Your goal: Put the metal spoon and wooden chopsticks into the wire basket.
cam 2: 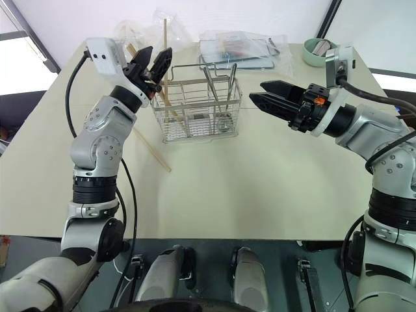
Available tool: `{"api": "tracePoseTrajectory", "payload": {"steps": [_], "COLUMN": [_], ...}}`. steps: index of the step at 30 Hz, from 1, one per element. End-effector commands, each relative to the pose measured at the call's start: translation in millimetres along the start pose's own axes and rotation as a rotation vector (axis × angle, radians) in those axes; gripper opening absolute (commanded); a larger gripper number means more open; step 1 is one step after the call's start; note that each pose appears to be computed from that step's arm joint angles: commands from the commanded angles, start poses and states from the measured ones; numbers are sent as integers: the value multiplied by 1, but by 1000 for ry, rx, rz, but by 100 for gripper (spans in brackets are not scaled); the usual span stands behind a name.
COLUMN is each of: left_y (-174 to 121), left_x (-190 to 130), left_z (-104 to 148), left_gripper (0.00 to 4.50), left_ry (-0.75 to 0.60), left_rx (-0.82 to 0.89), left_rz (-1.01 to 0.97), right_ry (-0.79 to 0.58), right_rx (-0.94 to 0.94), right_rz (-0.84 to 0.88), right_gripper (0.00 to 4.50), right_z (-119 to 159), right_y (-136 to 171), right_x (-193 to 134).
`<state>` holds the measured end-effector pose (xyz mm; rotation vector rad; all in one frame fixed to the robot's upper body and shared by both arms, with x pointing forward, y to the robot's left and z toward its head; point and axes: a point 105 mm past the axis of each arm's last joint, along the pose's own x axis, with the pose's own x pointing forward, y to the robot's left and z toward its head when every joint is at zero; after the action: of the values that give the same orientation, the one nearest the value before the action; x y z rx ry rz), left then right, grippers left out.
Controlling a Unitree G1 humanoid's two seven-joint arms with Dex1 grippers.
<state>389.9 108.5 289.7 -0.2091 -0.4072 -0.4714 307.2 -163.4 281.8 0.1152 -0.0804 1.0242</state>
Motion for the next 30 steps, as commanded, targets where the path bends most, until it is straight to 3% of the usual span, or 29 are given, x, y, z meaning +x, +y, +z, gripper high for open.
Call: {"api": "tracePoseTrajectory", "payload": {"steps": [1,4,8,13,15,19,26,30], "left_y": [-4,-1,23,69,89,113,101,94], "left_x": [-4,-5,-5,-17,-29,-54,-88,-85], "left_z": [35,61,103,114,102,47,-50,-77], "left_gripper": [443,443,443,443,443,443,443,443], "left_ry": [-80,-88,-79,3,83,348,705,786], "left_rx": [31,74,95,96,102,85,-113,-170], "left_rz": [-10,36,253,605,751,945,1021,981], "right_ry": [-29,-31,-44,-48,-46,-48,-34,-8], "right_rx": [-37,-38,-32,-19,-19,-27,-43,-60], "right_rz": [7,8,10,15,22,32,48,74], "right_gripper": [291,291,291,291,291,291,291,291], "right_z": [10,9,8,1,0,2,2,-2], "right_y": [1,0,-2,-3,-3,-4,-4,2], "right_x": [0,1,1,3,5,7,9,7]}}
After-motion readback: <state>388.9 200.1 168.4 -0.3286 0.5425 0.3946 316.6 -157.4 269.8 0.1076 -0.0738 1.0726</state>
